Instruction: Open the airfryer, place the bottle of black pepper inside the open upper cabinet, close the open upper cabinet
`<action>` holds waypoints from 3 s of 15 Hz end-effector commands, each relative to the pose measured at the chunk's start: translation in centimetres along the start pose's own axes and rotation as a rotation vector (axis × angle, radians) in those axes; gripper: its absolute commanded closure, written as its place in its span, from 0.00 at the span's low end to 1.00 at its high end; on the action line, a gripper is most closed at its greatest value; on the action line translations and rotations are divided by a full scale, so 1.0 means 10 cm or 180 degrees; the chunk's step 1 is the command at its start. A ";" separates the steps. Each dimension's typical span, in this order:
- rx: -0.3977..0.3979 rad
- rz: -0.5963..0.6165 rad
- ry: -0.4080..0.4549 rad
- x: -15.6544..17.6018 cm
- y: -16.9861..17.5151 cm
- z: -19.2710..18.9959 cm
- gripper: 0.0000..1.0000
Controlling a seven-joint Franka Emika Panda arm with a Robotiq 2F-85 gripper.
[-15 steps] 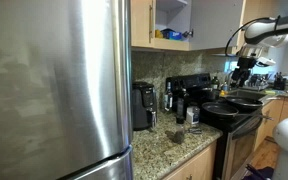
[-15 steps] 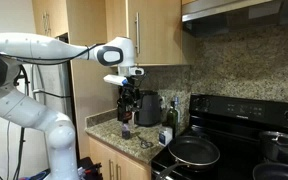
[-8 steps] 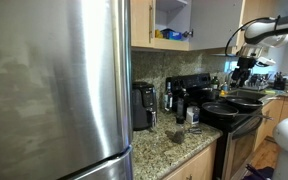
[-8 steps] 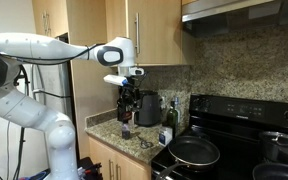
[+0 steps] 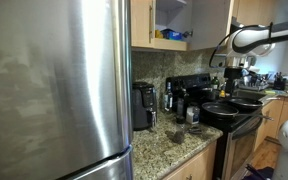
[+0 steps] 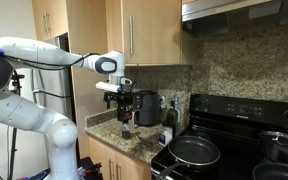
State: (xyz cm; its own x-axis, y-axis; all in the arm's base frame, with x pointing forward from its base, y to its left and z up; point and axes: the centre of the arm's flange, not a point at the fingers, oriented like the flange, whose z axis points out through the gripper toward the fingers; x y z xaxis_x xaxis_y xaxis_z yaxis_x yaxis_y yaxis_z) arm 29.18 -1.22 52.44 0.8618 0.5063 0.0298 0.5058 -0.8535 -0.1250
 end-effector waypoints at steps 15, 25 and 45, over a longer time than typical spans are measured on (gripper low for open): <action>-0.0282 -0.1455 0.0203 0.79 -0.93 -0.23 0.00; -0.0393 -0.1431 0.0056 1.10 -1.06 -0.16 0.00; -0.0187 -0.0505 0.0729 2.82 -1.11 1.40 0.00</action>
State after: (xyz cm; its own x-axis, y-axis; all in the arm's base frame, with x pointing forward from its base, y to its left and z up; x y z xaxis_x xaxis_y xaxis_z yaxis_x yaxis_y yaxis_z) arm 44.37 23.15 44.42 0.6969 0.6861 0.2085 0.7036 -0.7105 -0.0135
